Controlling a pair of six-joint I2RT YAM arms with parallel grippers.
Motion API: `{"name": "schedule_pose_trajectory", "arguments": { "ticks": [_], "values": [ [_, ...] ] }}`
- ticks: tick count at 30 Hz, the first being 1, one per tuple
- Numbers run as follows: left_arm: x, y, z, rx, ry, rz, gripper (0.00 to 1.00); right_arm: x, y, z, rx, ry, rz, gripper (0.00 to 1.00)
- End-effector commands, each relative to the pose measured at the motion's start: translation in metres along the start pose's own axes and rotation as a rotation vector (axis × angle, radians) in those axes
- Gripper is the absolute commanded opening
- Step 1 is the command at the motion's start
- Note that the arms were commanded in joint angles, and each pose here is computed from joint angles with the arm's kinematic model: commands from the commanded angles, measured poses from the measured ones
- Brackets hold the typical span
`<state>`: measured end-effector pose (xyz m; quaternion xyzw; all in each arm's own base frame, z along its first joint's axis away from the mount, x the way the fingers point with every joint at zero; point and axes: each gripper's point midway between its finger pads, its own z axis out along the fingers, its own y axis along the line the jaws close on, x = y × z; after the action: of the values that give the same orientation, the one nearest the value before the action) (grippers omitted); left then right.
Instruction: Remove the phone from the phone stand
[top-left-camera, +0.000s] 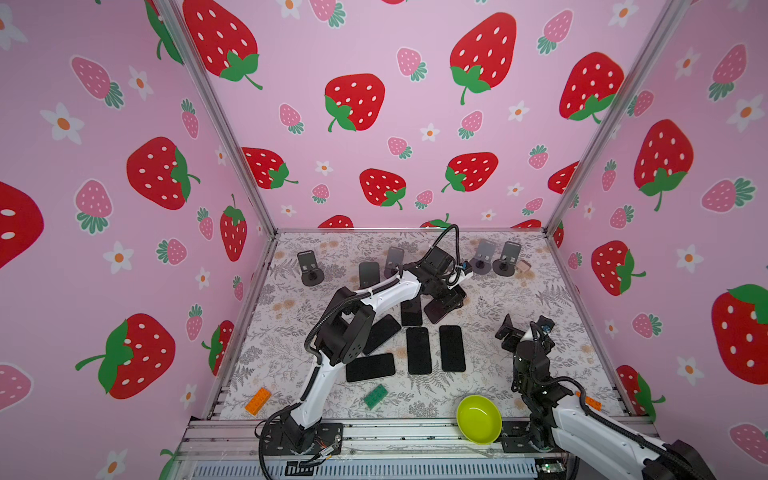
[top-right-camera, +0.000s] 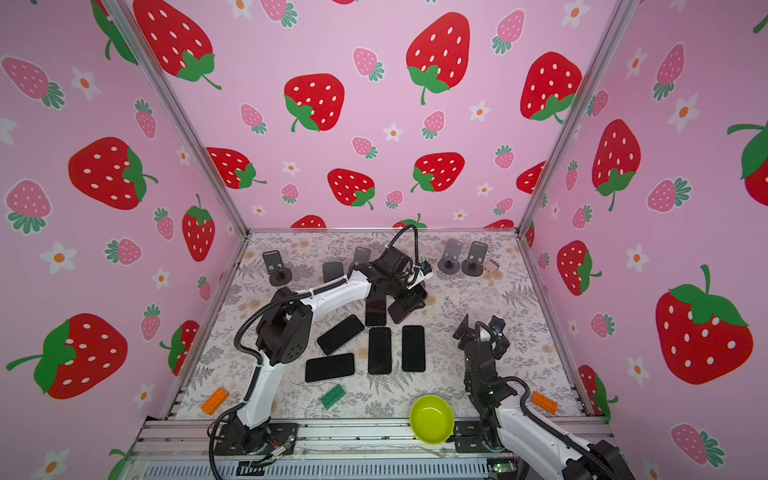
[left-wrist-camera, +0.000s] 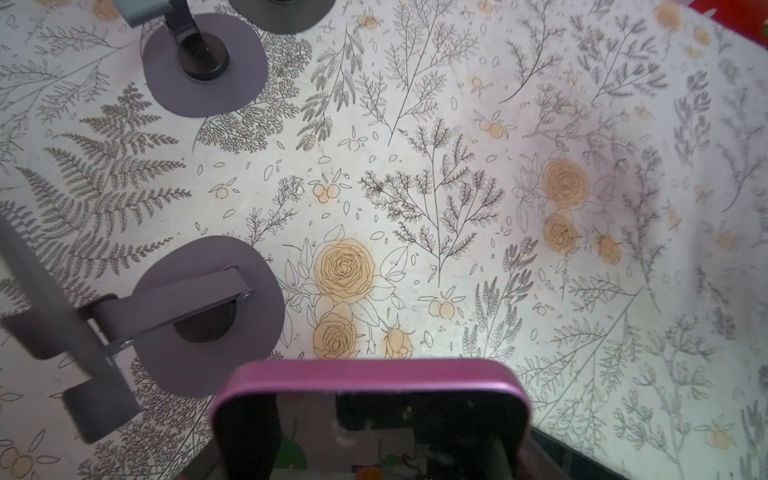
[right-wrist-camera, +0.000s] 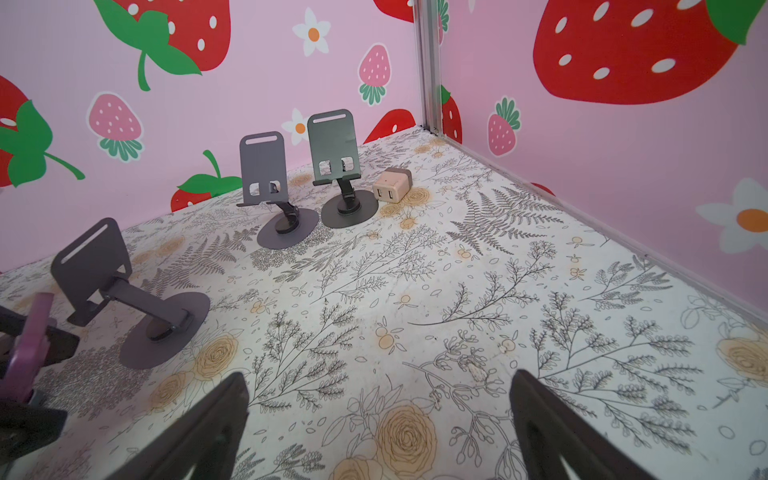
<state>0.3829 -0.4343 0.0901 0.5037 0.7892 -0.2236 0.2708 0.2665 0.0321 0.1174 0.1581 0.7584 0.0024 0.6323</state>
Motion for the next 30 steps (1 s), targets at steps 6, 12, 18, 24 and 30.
{"name": "schedule_pose_trajectory", "arguments": {
  "ticks": [6,12,18,24,30],
  "values": [
    [-0.023,-0.008,0.011,-0.050,0.000,0.183,0.68,0.004,0.004,0.003,-0.014,0.017,0.010,1.00],
    [-0.012,-0.010,0.024,-0.054,0.044,0.232,0.69,0.003,0.004,0.003,-0.021,0.012,0.012,1.00],
    [0.009,-0.015,0.036,-0.010,0.131,0.284,0.71,0.004,0.005,0.002,-0.030,0.011,0.009,1.00],
    [0.023,-0.009,0.046,-0.016,0.185,0.320,0.72,0.004,0.006,0.002,-0.041,0.008,0.010,1.00],
    [0.031,-0.014,0.055,0.004,0.212,0.345,0.72,0.003,0.007,0.002,-0.044,0.007,0.011,1.00]
  ]
}}
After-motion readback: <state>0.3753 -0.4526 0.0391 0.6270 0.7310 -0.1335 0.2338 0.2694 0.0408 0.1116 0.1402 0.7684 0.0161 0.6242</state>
